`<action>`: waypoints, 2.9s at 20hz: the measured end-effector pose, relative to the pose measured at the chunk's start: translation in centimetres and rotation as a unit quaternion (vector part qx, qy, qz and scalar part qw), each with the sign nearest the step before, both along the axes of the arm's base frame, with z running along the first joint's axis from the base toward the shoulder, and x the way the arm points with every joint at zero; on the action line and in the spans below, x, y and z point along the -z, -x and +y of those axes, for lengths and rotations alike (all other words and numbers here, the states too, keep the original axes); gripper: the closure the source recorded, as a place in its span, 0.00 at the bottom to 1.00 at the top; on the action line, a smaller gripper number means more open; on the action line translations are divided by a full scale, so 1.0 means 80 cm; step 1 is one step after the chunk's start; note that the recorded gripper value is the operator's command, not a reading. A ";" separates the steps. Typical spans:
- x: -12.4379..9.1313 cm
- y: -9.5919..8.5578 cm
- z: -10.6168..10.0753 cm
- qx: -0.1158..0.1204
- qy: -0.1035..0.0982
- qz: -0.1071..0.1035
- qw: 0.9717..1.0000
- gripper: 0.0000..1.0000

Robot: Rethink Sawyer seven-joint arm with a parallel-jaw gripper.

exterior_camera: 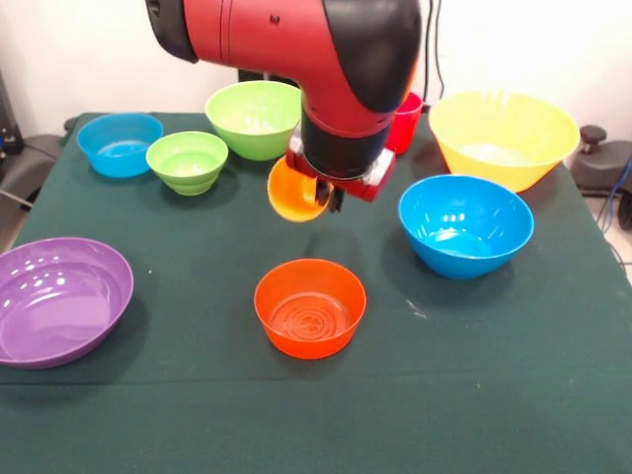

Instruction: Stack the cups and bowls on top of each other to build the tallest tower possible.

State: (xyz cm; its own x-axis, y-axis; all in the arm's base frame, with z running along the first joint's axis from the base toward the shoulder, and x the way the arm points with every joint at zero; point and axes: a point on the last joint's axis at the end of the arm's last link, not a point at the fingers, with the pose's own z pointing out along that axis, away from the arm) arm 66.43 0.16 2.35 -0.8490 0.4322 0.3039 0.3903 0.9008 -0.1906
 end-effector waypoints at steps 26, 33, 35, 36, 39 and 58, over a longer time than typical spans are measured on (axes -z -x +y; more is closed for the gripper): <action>-0.154 -0.130 0.065 -0.071 0.045 -0.248 0.965 1.00; -0.147 -0.142 0.070 -0.092 0.066 -0.299 0.947 1.00; -0.145 -0.143 0.070 -0.097 0.073 -0.311 0.942 1.00; -0.145 -0.144 0.069 -0.098 0.074 -0.314 0.941 1.00; -0.137 -0.142 0.063 -0.102 0.085 -0.317 0.939 1.00; -0.085 -0.113 0.031 -0.115 0.126 -0.283 0.944 1.00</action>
